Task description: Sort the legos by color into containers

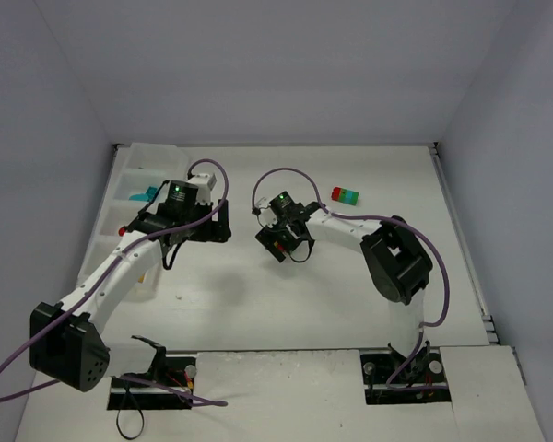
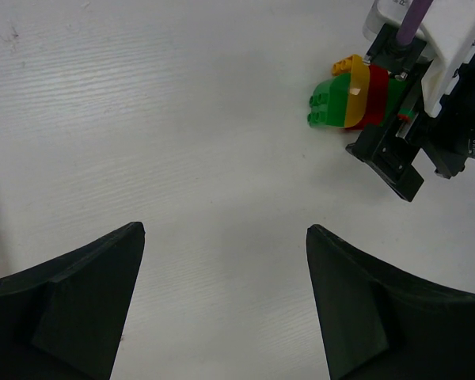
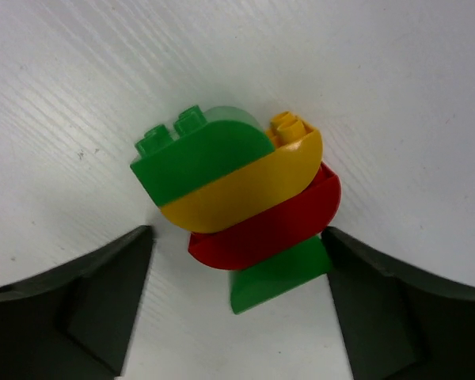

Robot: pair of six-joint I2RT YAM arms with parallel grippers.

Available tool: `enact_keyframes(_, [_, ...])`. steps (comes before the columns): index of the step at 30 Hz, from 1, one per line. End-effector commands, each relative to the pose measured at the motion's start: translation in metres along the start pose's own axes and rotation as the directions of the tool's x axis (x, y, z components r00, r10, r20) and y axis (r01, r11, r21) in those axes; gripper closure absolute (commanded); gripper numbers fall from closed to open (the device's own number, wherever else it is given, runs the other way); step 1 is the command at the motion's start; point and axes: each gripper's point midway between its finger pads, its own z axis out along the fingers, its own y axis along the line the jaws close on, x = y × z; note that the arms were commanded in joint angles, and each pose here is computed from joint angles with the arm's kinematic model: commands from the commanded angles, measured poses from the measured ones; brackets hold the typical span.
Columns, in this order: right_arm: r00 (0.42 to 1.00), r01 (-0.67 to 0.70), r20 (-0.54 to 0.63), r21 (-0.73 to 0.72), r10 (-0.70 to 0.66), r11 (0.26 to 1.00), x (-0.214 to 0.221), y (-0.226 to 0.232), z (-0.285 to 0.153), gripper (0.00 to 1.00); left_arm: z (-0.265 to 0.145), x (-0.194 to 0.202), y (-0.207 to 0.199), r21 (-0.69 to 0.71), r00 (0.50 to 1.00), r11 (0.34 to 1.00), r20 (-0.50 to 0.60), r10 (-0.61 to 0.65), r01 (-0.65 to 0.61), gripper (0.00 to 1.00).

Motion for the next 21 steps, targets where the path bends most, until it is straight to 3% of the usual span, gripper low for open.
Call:
enact_keyframes(1, [0.998, 0.012, 0.055, 0.002, -0.012, 1.0, -0.014, -0.004, -0.022, 0.3, -0.007, -0.033, -0.015, 0.065, 0.996, 0.998, 0.093, -0.002, -0.004, 0.23])
enact_keyframes(2, [0.998, 0.011, 0.054, -0.002, -0.011, 1.0, -0.014, -0.003, -0.021, 0.38, -0.005, -0.032, -0.018, 0.076, 0.996, 0.997, 0.087, -0.004, -0.002, 0.23])
enact_keyframes(3, [0.998, 0.01, 0.058, -0.007, -0.009, 1.0, -0.015, -0.002, -0.022, 0.53, -0.004, -0.032, -0.018, 0.079, 0.996, 0.997, 0.084, -0.007, 0.0, 0.23])
enact_keyframes(5, [0.997, 0.007, 0.083, -0.022, -0.005, 1.0, -0.019, 0.001, -0.025, 0.68, -0.002, -0.031, -0.019, 0.085, 0.997, 0.996, 0.077, -0.01, 0.004, 0.23])
enact_keyframes(12, [0.986, -0.003, 0.167, -0.018, 0.006, 1.0, -0.031, -0.001, -0.041, 0.73, -0.004, -0.04, -0.021, 0.101, 0.996, 0.995, 0.089, -0.003, -0.006, 0.23])
enact_keyframes(17, [0.964, -0.064, 0.255, -0.037, 0.072, 0.997, -0.043, -0.01, -0.059, 1.0, -0.004, -0.053, -0.027, 0.194, 0.994, 0.98, 0.092, -0.058, 0.039, 0.23])
enact_keyframes(21, [0.934, -0.069, 0.351, -0.016, 0.071, 0.997, -0.051, -0.015, -0.086, 1.0, -0.006, -0.069, -0.052, 0.32, 0.994, 0.947, 0.094, -0.053, 0.021, 0.23])
